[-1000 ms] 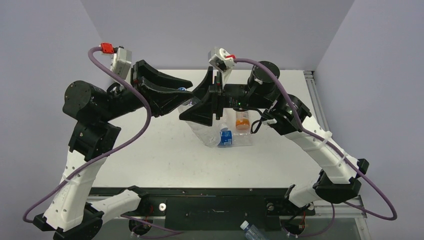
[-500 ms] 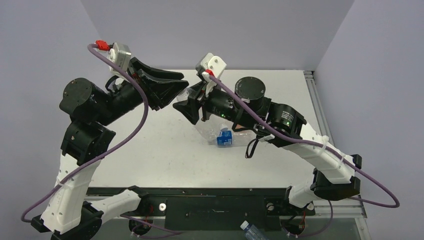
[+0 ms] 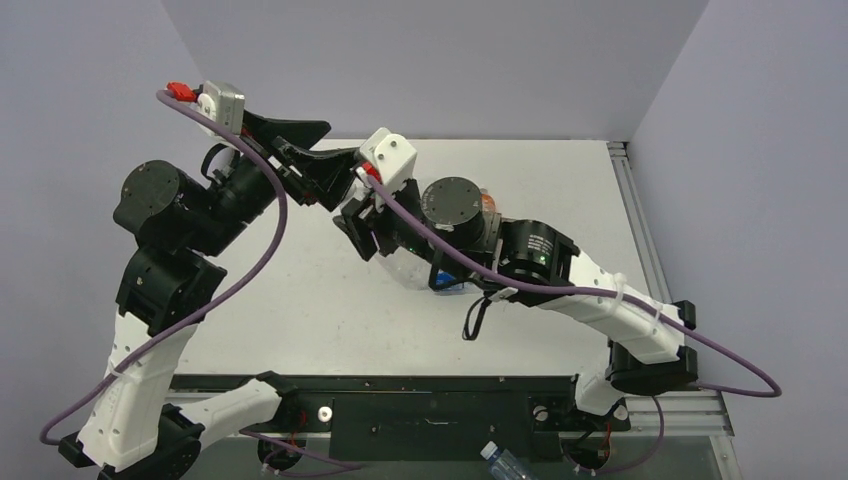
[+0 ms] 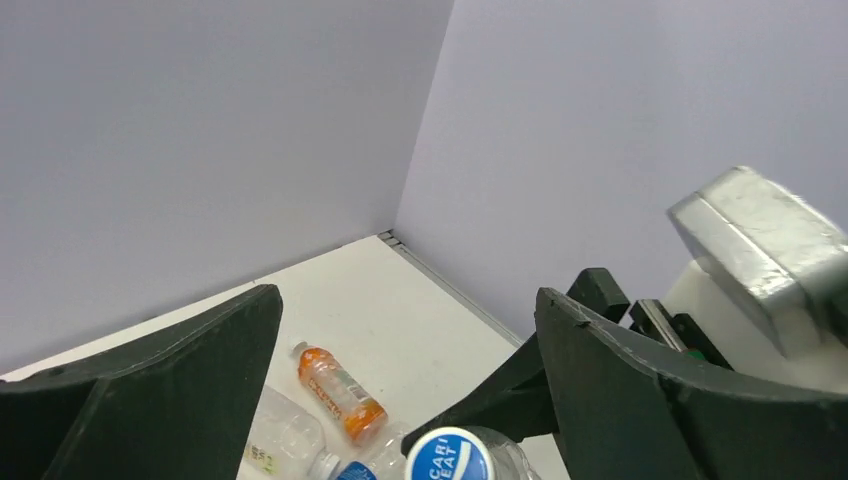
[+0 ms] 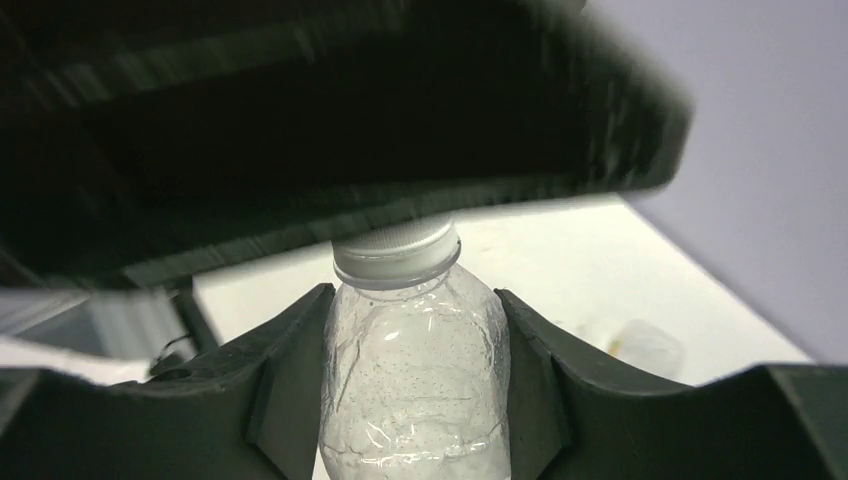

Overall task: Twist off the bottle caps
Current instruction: Unscrew the bottle cap from the plastic bottle.

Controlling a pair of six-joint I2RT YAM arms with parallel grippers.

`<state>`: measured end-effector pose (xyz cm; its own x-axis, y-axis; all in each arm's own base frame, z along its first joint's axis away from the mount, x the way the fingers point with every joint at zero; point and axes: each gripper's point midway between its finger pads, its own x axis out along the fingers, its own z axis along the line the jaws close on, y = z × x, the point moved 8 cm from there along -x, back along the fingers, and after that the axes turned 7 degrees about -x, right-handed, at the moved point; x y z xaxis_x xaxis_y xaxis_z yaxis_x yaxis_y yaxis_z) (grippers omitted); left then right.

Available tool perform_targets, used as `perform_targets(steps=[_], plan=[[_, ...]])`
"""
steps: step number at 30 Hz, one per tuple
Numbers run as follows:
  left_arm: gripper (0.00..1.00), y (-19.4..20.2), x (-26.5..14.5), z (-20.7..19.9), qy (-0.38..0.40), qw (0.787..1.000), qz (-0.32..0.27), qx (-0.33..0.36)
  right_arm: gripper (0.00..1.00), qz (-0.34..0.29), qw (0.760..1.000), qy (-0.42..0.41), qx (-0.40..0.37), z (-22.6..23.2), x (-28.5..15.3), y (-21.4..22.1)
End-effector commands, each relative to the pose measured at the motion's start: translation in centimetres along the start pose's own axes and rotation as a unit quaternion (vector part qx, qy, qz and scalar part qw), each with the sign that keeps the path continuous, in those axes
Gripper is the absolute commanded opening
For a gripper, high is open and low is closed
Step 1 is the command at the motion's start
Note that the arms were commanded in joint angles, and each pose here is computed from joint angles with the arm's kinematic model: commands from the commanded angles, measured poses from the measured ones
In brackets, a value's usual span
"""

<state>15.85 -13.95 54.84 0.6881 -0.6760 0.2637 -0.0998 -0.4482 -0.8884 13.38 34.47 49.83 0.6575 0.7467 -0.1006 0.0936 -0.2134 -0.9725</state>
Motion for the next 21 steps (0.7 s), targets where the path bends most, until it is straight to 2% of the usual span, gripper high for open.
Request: perform_targets(steps=[1, 2, 3, 4, 5, 6, 10, 11, 14, 18, 21], plan=[[0.99, -2.2, -0.8, -1.6, 0.039, 0.998, -0.050, -0.016, 0.00, -0.108, 0.979, -0.148, 0.091, -2.5, -4.9, -2.6], [0.97, -2.4, -1.1, -2.2, 0.059, 0.997, -0.044, -0.028, 0.00, -0.128, 0.963, -0.220, 0.092, -1.5, -5.0, -2.3], [0.97, -2.5, -1.3, -2.6, 0.072, 0.996, -0.041, -0.041, 0.00, -0.143, 0.955, -0.237, 0.106, -2.4, -5.8, -2.6], [0.97, -2.4, -1.6, -3.2, 0.102, 0.994, -0.025, -0.044, 0.00, -0.157, 0.935, -0.302, 0.100, -1.6, -6.5, -2.8], [0.97, -2.2, -1.9, -4.0, 0.139, 0.989, -0.008, -0.056, 0.00, -0.157, 0.928, -0.320, 0.109, -2.0, -6.5, -2.8], [0.97, -2.4, -2.1, -4.4, 0.164, 0.985, -0.003, -0.056, 0.00, -0.165, 0.909, -0.369, 0.104, -1.7, -7.2, -3.1], [0.97, -2.3, -2.6, -5.6, 0.263, 0.958, 0.050, -0.106, 0.00, -0.180, 0.877, -0.427, 0.126, -1.3, -7.6, -3.7], [0.97, -2.1, -2.5, -5.4, 0.268, 0.953, 0.067, -0.125, 0.00, -0.179, 0.872, -0.435, 0.138, -1.1, -7.7, -3.7], [0.97, -2.2, -2.4, -5.5, 0.281, 0.949, 0.069, -0.125, 0.00, -0.189, 0.860, -0.452, 0.147, -0.9, -7.8, -4.1], [0.99, -2.3, -2.4, -5.6, 0.287, 0.946, 0.077, -0.131, 0.00, -0.189, 0.862, -0.446, 0.151, -1.1, -7.6, -4.3], [0.92, -2.1, -2.5, -5.8, 0.297, 0.942, 0.089, -0.131, 0.00, -0.188, 0.863, -0.443, 0.154, -1.4, -7.3, -4.6]])
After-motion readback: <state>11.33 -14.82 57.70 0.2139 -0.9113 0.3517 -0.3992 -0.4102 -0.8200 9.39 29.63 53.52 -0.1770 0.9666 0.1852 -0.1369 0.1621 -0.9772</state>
